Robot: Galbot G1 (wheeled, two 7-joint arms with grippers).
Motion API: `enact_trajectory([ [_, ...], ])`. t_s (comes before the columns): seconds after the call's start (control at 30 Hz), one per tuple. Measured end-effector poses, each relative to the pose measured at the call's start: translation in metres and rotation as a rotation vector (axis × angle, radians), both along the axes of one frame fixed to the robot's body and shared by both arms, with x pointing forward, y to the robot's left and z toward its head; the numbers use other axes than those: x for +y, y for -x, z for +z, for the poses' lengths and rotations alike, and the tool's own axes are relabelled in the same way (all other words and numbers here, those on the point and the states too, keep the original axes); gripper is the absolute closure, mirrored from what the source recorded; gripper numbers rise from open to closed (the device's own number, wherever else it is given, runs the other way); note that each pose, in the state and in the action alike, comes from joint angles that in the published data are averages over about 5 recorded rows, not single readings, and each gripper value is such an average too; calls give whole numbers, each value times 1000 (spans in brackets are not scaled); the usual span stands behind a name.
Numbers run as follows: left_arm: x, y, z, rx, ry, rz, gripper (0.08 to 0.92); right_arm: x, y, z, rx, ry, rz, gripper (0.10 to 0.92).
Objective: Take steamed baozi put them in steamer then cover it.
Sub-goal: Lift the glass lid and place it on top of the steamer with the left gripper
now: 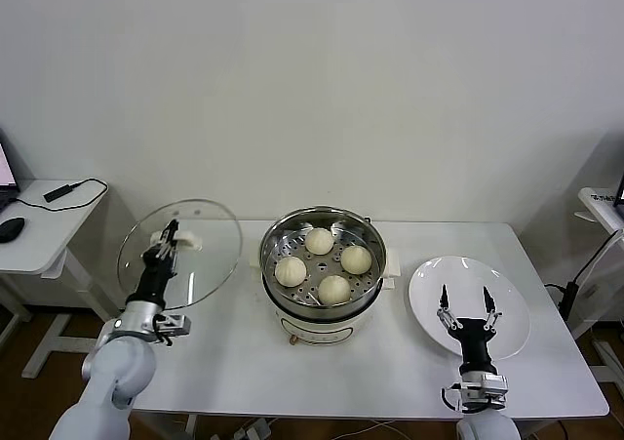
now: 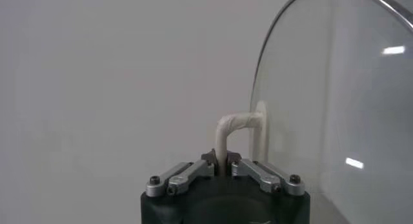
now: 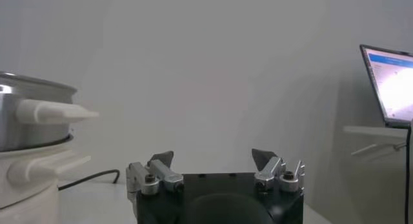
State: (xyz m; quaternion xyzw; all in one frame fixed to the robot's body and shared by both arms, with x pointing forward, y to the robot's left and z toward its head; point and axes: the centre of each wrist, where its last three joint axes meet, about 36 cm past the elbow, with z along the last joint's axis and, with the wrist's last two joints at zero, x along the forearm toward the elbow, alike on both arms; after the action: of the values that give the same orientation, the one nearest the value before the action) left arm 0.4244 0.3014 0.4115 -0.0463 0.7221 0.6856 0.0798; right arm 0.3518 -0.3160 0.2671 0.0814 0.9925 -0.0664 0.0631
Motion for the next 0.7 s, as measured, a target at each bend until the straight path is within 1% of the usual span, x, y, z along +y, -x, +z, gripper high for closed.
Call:
enact_trajectory([
  [0.13, -39, 10, 30, -33, 21, -48, 803, 1, -3, 2, 10, 2, -5, 200],
  [0.27, -79, 20, 51, -44, 41, -97, 803, 1, -7, 4, 19, 4, -16, 200],
  [0.37, -108, 27, 59, -37, 55, -132, 803, 0, -9, 3, 24, 5, -26, 200],
  [0.5, -144, 32, 64, -18, 72, -174, 803, 0, -12, 2, 30, 6, -35, 200],
  [0.6, -169, 33, 64, 3, 79, -192, 803, 0, -13, -1, 37, 6, -41, 200],
  [0.7, -191, 30, 63, 24, 77, -198, 803, 1, -14, -3, 42, 5, -45, 200],
])
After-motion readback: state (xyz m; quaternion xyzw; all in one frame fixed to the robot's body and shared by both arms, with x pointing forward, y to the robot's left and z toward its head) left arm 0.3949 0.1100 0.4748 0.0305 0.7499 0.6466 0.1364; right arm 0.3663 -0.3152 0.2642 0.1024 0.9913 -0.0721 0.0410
